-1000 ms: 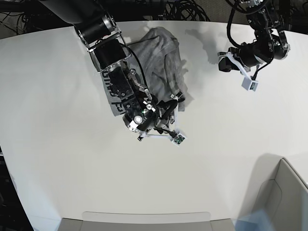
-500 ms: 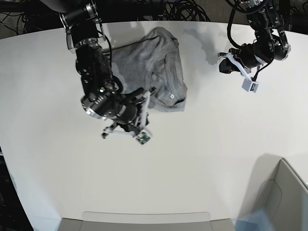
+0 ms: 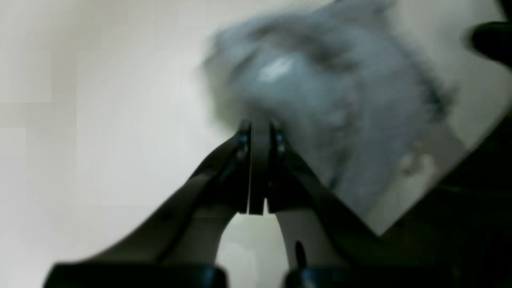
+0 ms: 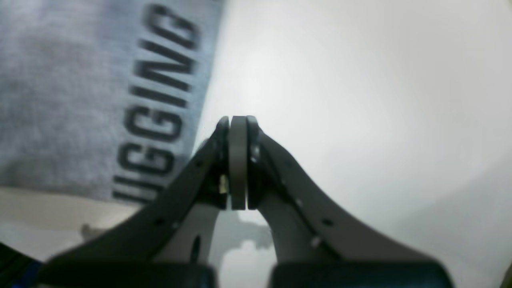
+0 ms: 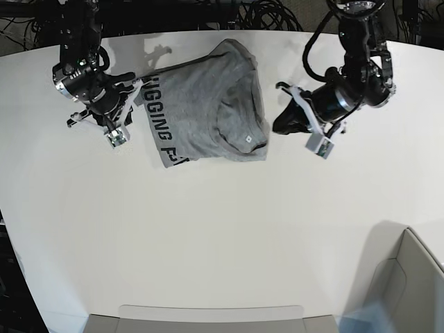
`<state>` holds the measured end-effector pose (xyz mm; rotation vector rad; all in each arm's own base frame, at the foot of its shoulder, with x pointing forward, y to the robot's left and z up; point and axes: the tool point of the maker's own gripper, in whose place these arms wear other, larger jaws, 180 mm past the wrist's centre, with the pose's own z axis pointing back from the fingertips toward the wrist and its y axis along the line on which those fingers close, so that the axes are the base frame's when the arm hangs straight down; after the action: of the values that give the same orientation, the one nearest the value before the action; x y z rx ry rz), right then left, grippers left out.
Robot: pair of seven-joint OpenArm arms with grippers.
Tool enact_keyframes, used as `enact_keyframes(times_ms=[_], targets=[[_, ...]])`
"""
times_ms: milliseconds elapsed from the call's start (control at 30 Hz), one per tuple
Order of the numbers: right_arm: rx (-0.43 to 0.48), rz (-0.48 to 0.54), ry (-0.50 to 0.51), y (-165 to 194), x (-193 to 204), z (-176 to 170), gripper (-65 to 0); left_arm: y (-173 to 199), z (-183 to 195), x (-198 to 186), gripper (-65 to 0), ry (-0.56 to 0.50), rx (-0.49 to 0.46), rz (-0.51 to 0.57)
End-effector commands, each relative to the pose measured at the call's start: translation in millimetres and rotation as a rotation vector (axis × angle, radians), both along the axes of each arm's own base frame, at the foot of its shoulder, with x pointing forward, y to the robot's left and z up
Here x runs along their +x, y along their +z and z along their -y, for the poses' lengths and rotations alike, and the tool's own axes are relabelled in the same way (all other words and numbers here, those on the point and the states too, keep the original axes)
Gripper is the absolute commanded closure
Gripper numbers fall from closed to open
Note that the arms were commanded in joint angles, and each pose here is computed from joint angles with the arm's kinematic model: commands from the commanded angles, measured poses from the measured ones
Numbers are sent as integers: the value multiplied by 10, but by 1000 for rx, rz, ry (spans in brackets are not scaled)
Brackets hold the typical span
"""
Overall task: Fold the T-shirt properly
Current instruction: 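Grasp the folded bundle's edges with both grippers and fold it over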
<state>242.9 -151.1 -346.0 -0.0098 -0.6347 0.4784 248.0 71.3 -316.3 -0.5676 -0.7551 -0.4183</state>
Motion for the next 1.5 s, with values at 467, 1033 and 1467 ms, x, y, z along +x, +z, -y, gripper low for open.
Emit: enact_keyframes(times_ms=[467,1033,1467], targets=[[10,-128,-70,-476,-95,321,0,-386,1123,-749,0,-515,227,32],[96,-244,408,-688,-646,-1162,0,-841,189,79,0,-234,415,-68],[95,-128,308,-293,-612,-882,0,-441,718,1075,0,-189,305,17]])
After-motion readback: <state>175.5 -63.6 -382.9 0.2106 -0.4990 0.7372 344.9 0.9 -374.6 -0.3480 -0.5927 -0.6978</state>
